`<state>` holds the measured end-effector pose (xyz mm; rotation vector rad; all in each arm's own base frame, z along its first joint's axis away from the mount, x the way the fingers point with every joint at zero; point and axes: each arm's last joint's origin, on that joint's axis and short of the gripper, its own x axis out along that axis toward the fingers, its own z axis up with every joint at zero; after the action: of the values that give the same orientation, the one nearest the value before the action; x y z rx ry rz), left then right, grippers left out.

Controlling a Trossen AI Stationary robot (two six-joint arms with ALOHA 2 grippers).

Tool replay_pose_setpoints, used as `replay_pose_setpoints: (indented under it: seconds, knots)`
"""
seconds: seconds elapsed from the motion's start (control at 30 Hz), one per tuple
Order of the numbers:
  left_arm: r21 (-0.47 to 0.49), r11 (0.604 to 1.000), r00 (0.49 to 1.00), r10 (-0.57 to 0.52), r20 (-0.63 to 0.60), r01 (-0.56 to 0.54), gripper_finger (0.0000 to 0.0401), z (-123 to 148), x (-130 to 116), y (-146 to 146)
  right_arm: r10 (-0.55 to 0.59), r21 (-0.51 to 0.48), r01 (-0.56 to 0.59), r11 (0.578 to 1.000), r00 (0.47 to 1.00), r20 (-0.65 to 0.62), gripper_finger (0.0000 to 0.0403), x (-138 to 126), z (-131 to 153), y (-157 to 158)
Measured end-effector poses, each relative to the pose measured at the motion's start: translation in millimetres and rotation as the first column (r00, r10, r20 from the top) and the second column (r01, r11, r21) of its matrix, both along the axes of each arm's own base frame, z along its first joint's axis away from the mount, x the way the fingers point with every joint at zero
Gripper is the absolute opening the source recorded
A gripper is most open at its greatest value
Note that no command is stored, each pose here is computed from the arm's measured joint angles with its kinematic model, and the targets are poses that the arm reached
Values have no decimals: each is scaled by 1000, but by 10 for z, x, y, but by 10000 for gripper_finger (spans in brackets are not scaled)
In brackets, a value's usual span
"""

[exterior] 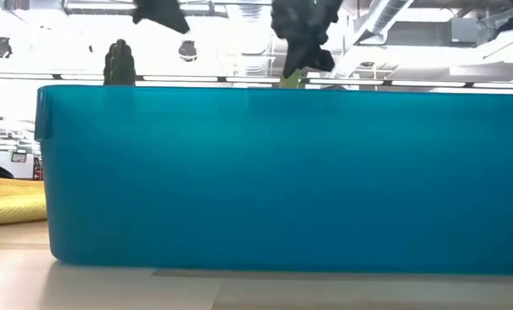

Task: Fold microfiber towels
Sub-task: Fold the top green microfiber towel

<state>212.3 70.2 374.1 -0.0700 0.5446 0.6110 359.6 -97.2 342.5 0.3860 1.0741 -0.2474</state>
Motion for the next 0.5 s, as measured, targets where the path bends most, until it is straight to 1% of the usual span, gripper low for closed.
replay_pose_setpoints:
  seconds: [0.07, 0.13, 0.2, 0.27, 0.33, 0.37, 0.4, 0.43, 0.47, 0.5]
  knots:
    - [33, 998, 999, -45, -14, 45, 75, -146, 156, 146, 27, -4, -27, 1000, 1000, -1, 13, 29, 1, 117]
    - [31, 997, 996, -75, -38, 76, 94, -289, 258, 330, 36, 2, -36, 999, 999, 2, 13, 40, 15, 213]
    - [39, 988, 989, -147, -29, 148, 110, -370, 348, 526, 44, 13, -44, 999, 999, 6, 12, 35, 36, 283]
    - [73, 973, 976, -219, -18, 219, 121, -437, 432, 711, 40, 15, -40, 999, 999, 6, 13, 26, 47, 296]
    - [136, 954, 963, -267, -19, 267, 130, -512, 532, 871, 36, 16, -36, 999, 999, 2, 15, 27, 41, 295]
    - [167, 942, 956, -291, -27, 292, 134, -551, 582, 925, 33, 19, -33, 999, 999, -1, 16, 29, 35, 294]
    - [178, 932, 949, -312, -41, 314, 138, -603, 624, 967, 30, 20, -30, 999, 1000, -2, 16, 29, 33, 289]
    - [175, 926, 942, -330, -52, 334, 141, -663, 667, 996, 28, 20, -28, 999, 1000, -1, 15, 26, 35, 282]
    - [154, 923, 935, -348, -63, 354, 145, -728, 701, 1012, 26, 20, -26, 999, 1000, -2, 15, 24, 35, 275]
    - [105, 923, 928, -364, -76, 371, 148, -803, 721, 1014, 22, 20, -22, 1000, 1000, -3, 14, 21, 34, 261]
